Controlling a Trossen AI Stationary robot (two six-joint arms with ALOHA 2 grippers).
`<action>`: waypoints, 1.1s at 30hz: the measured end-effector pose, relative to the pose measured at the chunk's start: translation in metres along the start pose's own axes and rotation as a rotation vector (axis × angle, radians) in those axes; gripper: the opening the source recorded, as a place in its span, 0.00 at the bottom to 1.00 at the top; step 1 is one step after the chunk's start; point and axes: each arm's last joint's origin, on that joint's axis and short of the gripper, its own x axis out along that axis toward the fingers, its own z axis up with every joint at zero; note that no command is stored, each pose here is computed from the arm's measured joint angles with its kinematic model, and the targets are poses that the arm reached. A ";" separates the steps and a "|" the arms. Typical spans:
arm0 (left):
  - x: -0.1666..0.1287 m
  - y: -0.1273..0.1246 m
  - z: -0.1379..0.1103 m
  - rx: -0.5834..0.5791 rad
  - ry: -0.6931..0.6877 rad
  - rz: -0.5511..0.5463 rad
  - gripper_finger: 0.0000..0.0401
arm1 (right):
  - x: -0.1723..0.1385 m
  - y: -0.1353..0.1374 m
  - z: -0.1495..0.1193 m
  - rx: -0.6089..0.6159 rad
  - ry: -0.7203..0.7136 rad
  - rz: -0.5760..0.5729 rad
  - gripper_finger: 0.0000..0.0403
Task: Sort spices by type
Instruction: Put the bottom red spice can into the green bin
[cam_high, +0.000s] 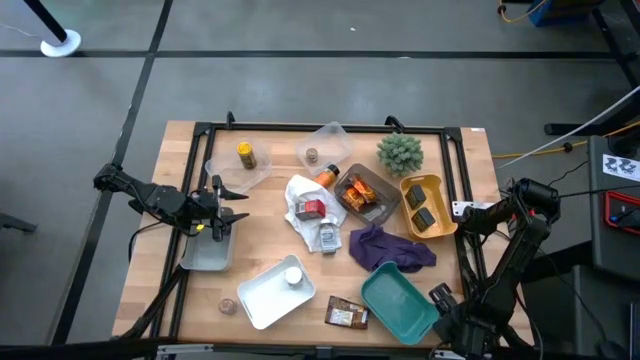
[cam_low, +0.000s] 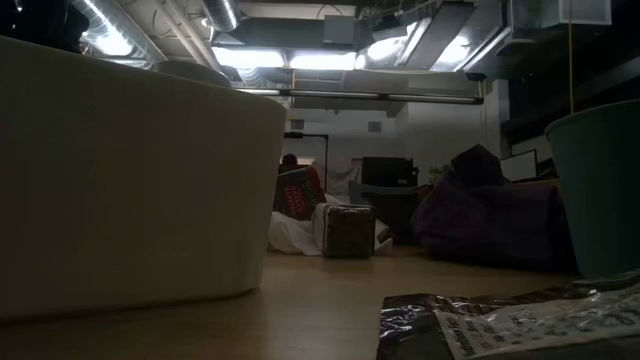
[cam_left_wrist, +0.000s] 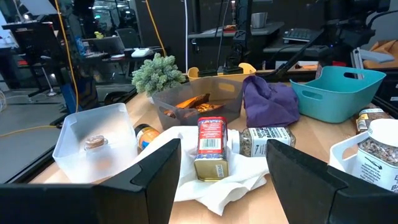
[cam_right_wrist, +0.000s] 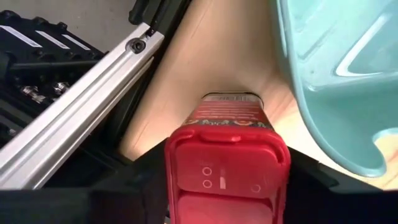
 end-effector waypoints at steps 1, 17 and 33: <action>0.000 0.000 0.000 0.000 0.000 0.000 0.56 | 0.000 0.000 0.000 0.000 0.000 0.000 0.54; 0.000 0.000 0.000 0.000 0.000 0.000 0.56 | -0.017 0.006 0.006 0.000 -0.012 -0.024 0.54; 0.000 0.000 0.000 0.000 0.000 0.000 0.56 | -0.030 0.009 0.008 0.028 -0.010 -0.035 0.54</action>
